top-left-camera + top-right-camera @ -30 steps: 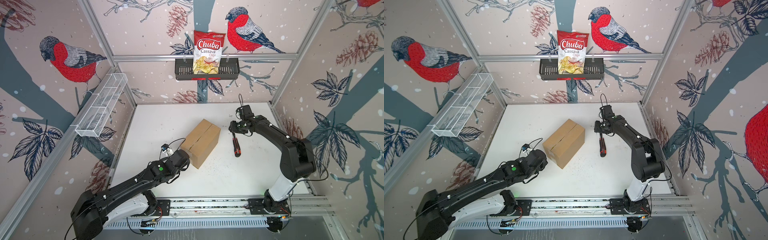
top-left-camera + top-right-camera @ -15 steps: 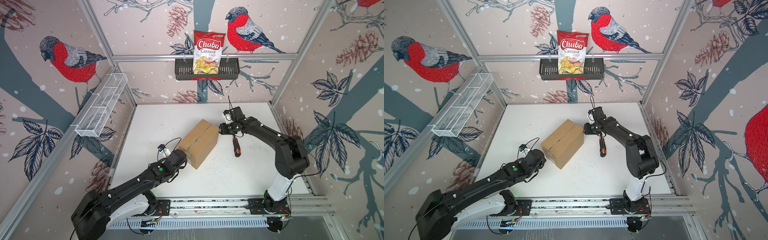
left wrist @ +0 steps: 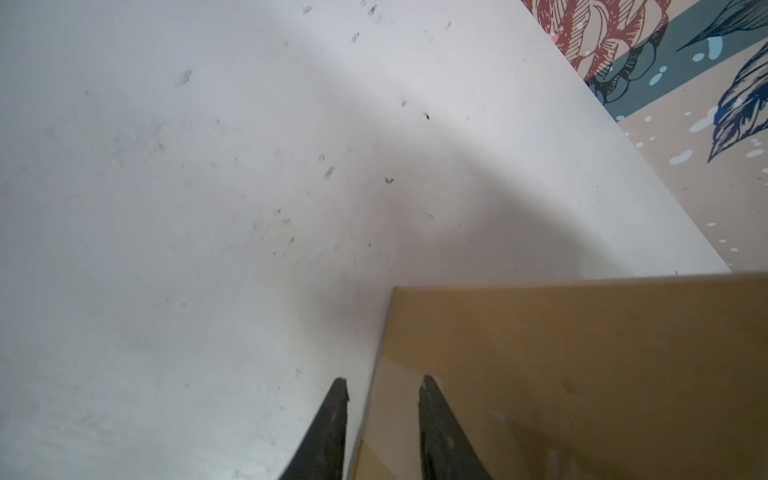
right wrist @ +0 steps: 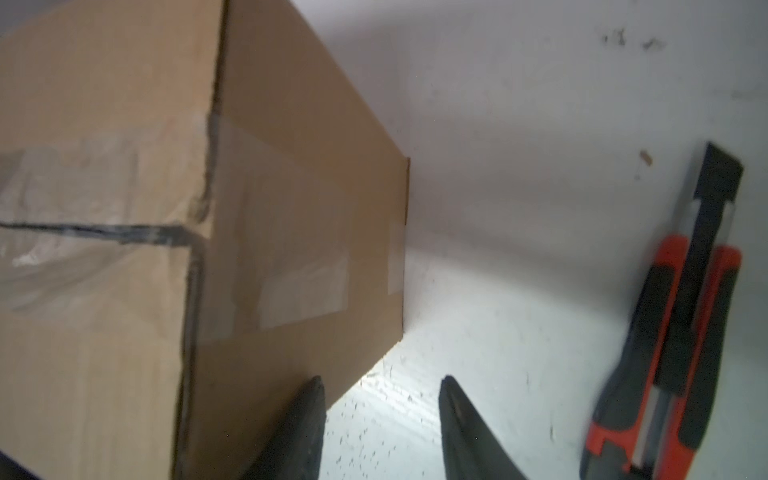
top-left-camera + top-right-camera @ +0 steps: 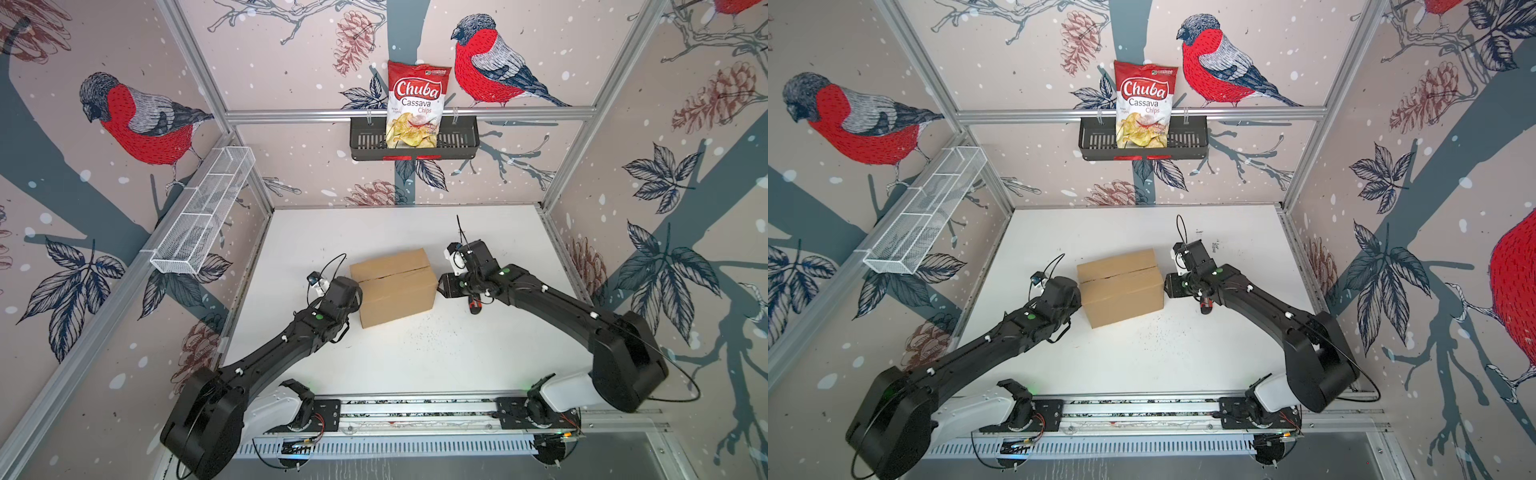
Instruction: Unpack the express box
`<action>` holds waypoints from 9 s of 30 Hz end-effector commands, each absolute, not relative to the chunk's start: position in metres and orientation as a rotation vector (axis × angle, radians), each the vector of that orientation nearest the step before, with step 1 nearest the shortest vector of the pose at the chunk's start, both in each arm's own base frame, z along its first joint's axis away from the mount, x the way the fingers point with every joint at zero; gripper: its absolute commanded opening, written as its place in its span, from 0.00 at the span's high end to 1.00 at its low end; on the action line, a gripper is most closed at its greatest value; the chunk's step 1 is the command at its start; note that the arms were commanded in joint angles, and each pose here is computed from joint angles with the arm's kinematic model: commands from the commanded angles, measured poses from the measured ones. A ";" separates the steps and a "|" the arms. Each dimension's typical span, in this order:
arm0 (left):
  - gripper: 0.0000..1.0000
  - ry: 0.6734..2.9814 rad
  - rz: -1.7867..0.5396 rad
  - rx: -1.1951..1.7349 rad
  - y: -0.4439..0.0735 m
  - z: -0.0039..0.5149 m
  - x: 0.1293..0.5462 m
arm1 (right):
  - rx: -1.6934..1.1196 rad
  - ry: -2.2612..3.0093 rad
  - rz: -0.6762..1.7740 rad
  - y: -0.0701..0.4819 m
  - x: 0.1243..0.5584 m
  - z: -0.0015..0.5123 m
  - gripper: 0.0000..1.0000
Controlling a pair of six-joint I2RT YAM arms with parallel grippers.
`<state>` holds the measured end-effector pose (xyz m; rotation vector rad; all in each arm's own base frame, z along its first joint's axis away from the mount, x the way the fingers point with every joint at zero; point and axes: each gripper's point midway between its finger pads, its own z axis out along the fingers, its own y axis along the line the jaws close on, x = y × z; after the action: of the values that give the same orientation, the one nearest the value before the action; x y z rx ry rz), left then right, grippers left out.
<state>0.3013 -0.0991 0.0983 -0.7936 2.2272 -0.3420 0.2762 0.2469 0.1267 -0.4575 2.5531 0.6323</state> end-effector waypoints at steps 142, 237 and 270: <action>0.33 2.244 -0.844 -0.060 -0.300 0.235 0.312 | -0.204 2.853 0.205 0.141 0.303 0.083 0.85; 0.95 2.059 -1.626 0.010 -0.459 0.251 0.335 | -0.373 2.391 0.577 0.210 0.310 0.230 0.54; 0.84 2.091 -1.551 0.040 -0.460 0.240 0.326 | -0.402 2.414 0.619 0.207 0.300 0.223 0.90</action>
<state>0.3417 -0.4524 0.2364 -0.0730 2.0897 -1.5534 0.2886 0.1998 0.2082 -0.4196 2.4908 0.5812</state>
